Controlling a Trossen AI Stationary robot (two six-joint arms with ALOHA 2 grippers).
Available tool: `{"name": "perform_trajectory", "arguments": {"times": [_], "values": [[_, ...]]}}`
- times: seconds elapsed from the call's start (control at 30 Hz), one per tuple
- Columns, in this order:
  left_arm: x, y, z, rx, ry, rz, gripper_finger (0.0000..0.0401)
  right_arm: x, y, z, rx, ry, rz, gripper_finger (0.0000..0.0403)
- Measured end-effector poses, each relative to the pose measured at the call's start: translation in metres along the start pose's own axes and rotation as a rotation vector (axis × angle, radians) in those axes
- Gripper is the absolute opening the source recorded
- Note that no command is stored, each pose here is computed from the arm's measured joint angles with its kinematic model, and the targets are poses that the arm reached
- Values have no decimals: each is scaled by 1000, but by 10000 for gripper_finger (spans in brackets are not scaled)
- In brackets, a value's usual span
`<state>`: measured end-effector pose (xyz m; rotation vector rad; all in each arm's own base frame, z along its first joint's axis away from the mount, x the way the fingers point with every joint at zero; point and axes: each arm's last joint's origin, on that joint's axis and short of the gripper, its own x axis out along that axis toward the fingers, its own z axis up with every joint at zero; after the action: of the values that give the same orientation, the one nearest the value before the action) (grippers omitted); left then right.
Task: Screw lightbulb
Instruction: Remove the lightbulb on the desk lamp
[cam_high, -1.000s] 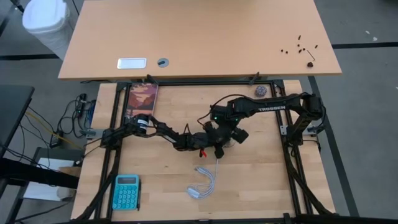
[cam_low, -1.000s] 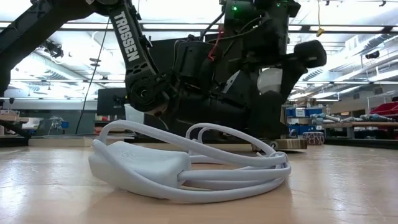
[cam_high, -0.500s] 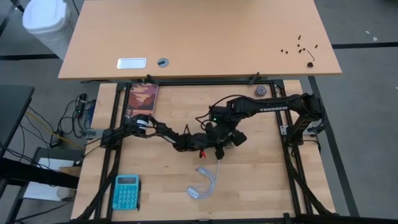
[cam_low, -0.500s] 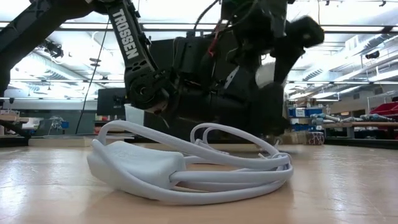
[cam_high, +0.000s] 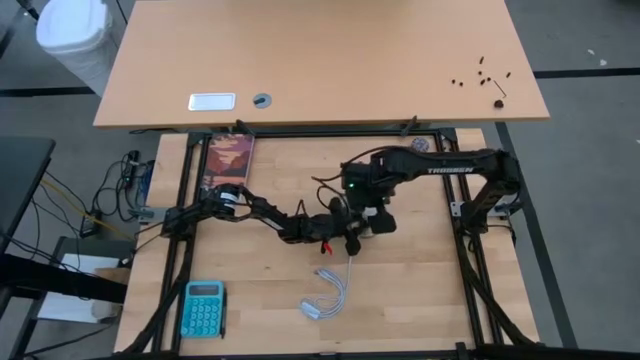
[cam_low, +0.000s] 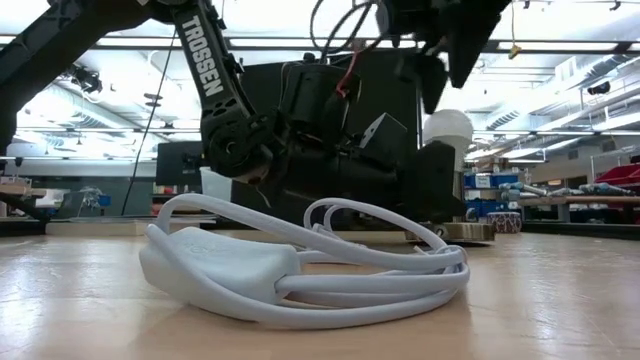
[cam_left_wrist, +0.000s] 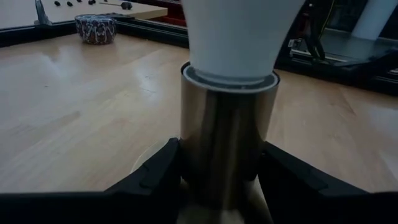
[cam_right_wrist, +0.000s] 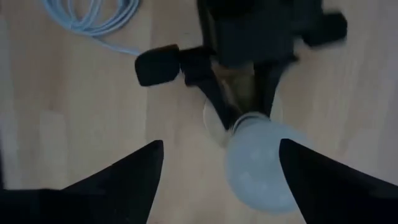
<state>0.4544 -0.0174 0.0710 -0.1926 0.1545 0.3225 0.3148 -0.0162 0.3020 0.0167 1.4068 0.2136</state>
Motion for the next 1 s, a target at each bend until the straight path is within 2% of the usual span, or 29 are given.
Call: {"name": "perform_trajectory", "arguments": {"times": [0.13, 0.27, 0.33, 0.43, 0.63, 0.77, 0.87, 1.0], "values": [[0, 0, 0, -14, 1, -2, 188, -13, 4, -24, 185, -43, -32, 323], [0, -1, -1, -24, 4, 0, 188, -37, 13, -53, 333, -252, -115, 323], [-1, -2, -1, -23, 5, -1, 188, -39, 17, -71, 432, -291, -162, 323], [-1, -2, -1, -22, 7, -2, 188, -35, 21, -91, 541, -394, -169, 323], [-1, -2, -1, -24, 9, -1, 188, 6, 28, -115, 712, -512, -88, 323], [-1, -2, -1, -26, 8, 1, 188, 43, 36, -112, 707, -575, -49, 322], [-1, -2, -1, -26, 8, 1, 188, 73, 43, -116, 749, -567, -142, 322], [-1, -2, -1, -28, 5, -1, 188, 94, 51, -124, 828, -655, -313, 322]]}}
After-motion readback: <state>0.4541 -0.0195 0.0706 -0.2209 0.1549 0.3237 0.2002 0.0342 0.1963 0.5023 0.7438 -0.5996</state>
